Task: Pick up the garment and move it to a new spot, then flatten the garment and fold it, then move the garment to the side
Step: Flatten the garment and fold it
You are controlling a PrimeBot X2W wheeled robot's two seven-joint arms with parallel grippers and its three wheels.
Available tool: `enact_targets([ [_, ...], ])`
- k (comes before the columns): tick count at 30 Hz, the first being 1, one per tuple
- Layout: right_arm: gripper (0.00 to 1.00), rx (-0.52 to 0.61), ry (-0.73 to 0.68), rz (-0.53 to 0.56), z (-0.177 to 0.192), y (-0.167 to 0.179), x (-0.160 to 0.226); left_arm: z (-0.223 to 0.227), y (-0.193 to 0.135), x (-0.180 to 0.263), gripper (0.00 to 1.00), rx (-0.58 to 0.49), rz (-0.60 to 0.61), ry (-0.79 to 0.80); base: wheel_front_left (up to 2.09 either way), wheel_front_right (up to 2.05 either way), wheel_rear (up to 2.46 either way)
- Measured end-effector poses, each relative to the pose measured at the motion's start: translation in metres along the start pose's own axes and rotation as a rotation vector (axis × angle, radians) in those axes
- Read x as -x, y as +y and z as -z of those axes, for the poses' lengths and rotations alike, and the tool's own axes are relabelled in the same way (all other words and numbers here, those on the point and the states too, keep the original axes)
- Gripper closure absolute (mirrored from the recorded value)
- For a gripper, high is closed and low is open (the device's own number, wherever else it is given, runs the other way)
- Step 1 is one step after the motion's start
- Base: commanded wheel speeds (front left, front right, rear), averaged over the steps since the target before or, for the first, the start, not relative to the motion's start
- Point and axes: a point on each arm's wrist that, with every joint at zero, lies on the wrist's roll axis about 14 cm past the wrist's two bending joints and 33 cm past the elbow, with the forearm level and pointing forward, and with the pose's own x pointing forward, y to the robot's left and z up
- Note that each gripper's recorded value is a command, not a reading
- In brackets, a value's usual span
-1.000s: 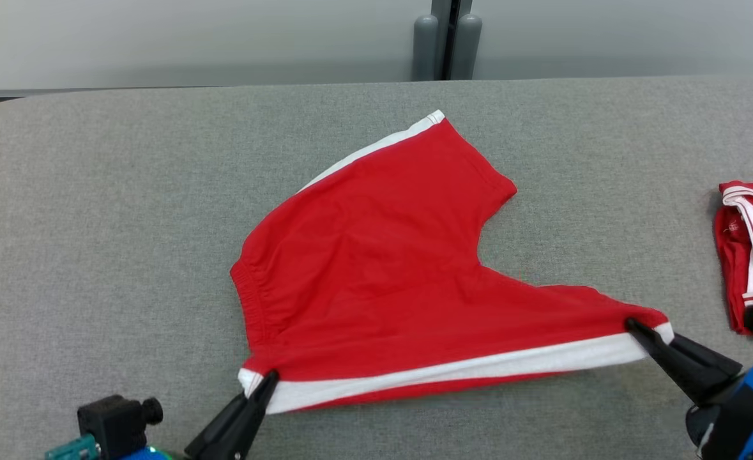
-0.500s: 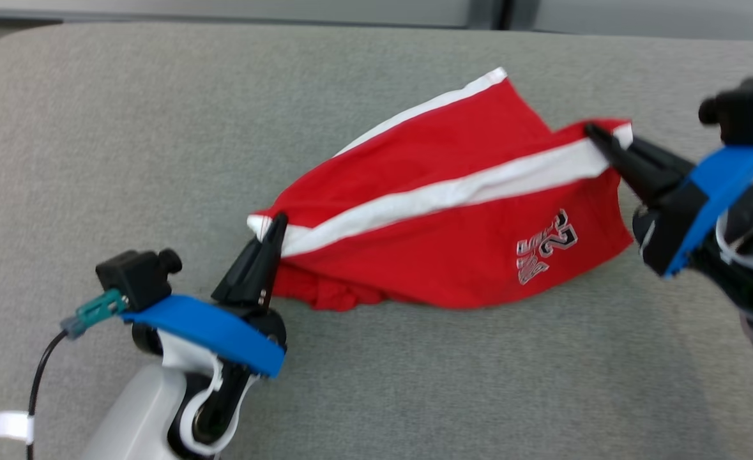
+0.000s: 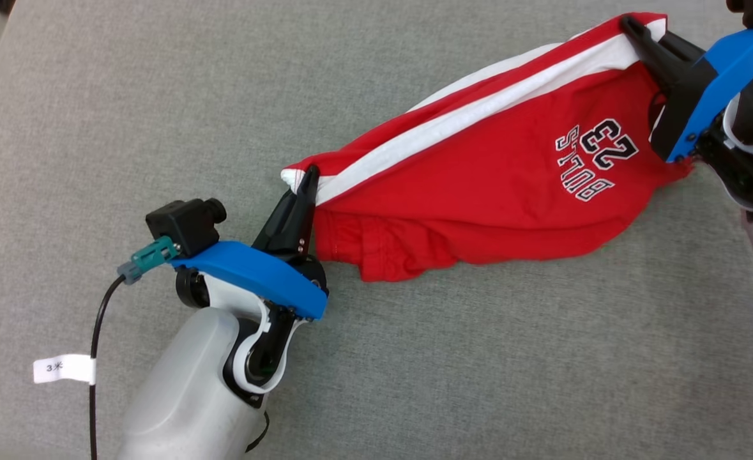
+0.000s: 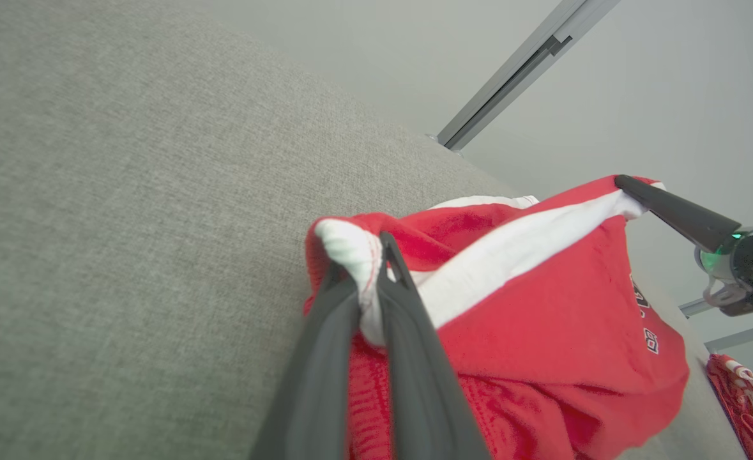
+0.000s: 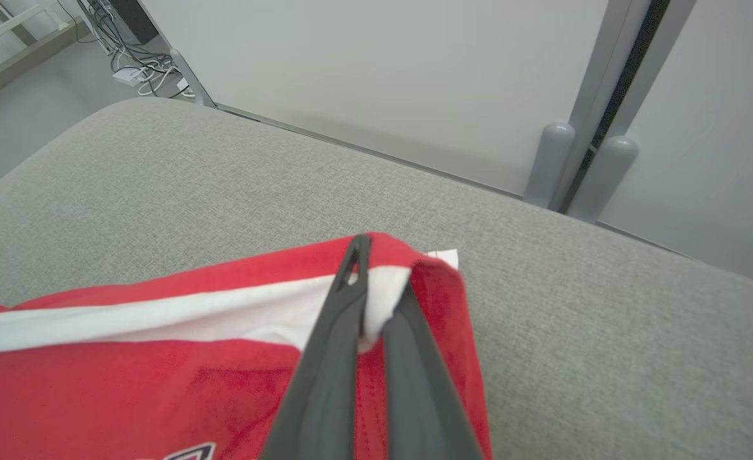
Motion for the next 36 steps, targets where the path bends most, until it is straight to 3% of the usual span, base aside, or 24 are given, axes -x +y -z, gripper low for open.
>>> enact_targets([
  [2,1.00,-0.018,0.014,-0.001,0.006,0.000,-0.010,0.001,0.004,-0.002,0.96,0.000,-0.008,0.002,0.00,0.00,0.00],
  [3,1.00,-0.022,0.017,-0.003,0.009,0.001,-0.013,0.003,0.004,-0.003,0.74,0.001,-0.006,0.006,0.00,0.00,0.00],
  [5,0.94,-0.028,0.020,-0.009,0.013,0.003,-0.020,0.005,0.004,-0.005,0.50,0.008,-0.006,0.013,0.00,0.00,0.00],
  [6,0.00,-0.028,0.022,-0.012,0.015,0.004,-0.022,0.005,0.005,-0.006,0.08,0.008,-0.004,0.014,0.00,0.00,0.00],
  [7,0.00,-0.031,0.023,-0.015,0.016,0.005,-0.024,0.005,0.006,-0.006,0.00,0.004,-0.005,0.014,0.00,0.00,0.00],
  [15,0.00,-0.058,0.055,-0.031,0.021,0.017,-0.012,0.000,0.006,0.005,0.00,-0.023,-0.004,0.001,0.00,0.00,0.00],
  [19,0.00,-0.063,0.091,-0.024,0.026,0.017,0.008,-0.008,0.006,0.022,0.00,-0.003,-0.011,-0.057,0.00,0.00,0.00],
  [25,0.00,-0.052,0.081,0.019,0.021,0.006,0.042,-0.024,0.010,0.047,0.00,-0.064,-0.020,-0.137,0.00,0.00,0.00],
  [30,0.00,-0.083,0.099,0.075,0.031,-0.010,0.059,-0.044,0.015,0.055,0.00,-0.183,-0.054,-0.205,0.00,0.00,0.00],
  [36,0.00,-0.188,0.125,0.128,0.052,-0.028,0.045,-0.077,0.007,0.054,0.00,-0.408,-0.060,-0.310,0.00,0.00,0.00],
])
